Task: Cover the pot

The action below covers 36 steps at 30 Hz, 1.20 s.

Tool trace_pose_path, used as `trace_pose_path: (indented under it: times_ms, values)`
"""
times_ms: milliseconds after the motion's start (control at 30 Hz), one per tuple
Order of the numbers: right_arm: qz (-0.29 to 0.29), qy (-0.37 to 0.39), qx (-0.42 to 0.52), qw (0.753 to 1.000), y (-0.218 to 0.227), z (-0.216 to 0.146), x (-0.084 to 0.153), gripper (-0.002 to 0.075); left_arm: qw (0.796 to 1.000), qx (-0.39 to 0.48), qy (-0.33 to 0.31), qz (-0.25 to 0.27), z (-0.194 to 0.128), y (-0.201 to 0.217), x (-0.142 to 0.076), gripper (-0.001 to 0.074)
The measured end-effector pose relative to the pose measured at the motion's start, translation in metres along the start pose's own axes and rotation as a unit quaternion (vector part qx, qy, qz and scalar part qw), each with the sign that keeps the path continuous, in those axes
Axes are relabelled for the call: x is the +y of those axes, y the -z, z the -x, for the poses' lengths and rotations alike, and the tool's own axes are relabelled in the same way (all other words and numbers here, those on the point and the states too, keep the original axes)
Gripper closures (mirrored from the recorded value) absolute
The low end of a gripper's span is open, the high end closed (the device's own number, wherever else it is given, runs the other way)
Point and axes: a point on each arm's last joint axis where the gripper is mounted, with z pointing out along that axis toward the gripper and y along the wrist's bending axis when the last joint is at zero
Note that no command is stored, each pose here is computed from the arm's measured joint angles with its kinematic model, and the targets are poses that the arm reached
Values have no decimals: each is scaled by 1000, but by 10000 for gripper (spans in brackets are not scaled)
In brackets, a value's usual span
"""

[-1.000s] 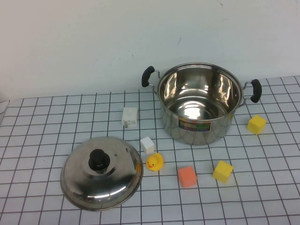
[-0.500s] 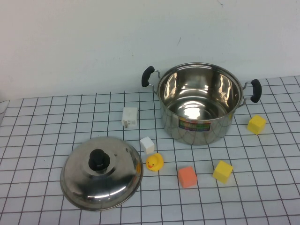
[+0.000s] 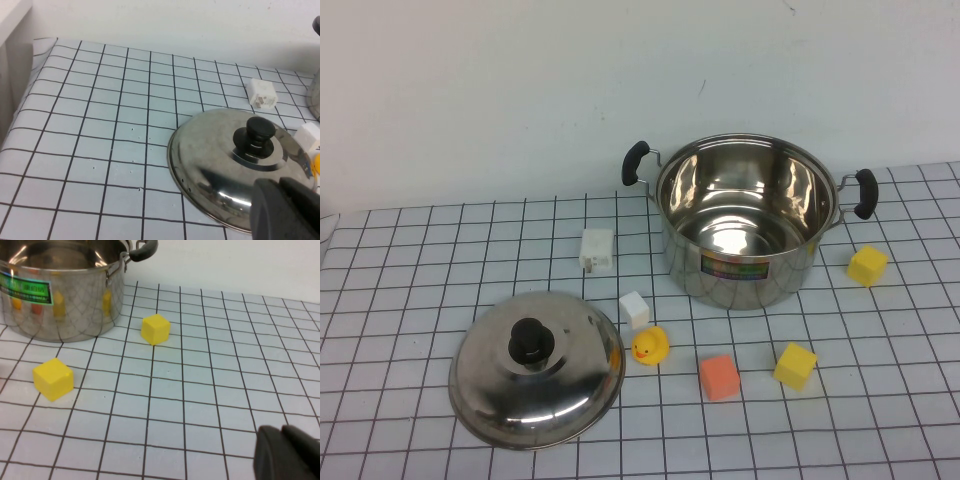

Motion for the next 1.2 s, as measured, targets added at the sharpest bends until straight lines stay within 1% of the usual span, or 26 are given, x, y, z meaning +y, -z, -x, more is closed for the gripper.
trace_pose_path:
  times_ms: [133, 267, 333, 400, 500, 567, 633, 733, 833, 900, 1000, 1100, 1133, 1200]
  values:
    - [0, 0, 0, 1000, 0, 0, 0, 717, 1000, -6, 2, -1, 1, 0, 0, 737]
    - [0, 0, 0, 1000, 0, 0, 0, 717, 999, -35, 3, -1, 5, 0, 0, 736]
    - [0, 0, 0, 1000, 0, 0, 0, 717, 998, -68, 4, -2, 11, 0, 0, 737]
    - [0, 0, 0, 1000, 0, 0, 0, 717, 993, -120, 5, -4, 20, 2, 0, 737]
    - [0, 0, 0, 1000, 0, 0, 0, 717, 978, -207, 13, -7, 36, 7, 0, 736]
    - [0, 0, 0, 1000, 0, 0, 0, 717, 965, -262, 16, -8, 45, 12, 0, 736]
    - [0, 0, 0, 1000, 0, 0, 0, 717, 952, -306, 19, -9, 52, 16, 0, 737]
    - [0, 0, 0, 1000, 0, 0, 0, 717, 927, -375, 23, -9, 62, 25, 0, 736]
    - [0, 0, 0, 1000, 0, 0, 0, 717, 907, -420, 28, -9, 68, 32, 1, 736]
    - [0, 0, 0, 1000, 0, 0, 0, 717, 900, -435, 38, -14, 70, 34, 1, 737]
    - [0, 0, 0, 1000, 0, 0, 0, 717, 894, -442, 64, -27, 71, 35, 1, 736]
    - [0, 0, 0, 1000, 0, 0, 0, 717, 890, -440, 108, -48, 71, 35, 1, 736]
    - [0, 0, 0, 1000, 0, 0, 0, 717, 891, -433, 124, -56, 70, 34, 1, 736]
    - [0, 0, 0, 1000, 0, 0, 0, 717, 903, -400, 146, -62, 67, 30, 1, 736]
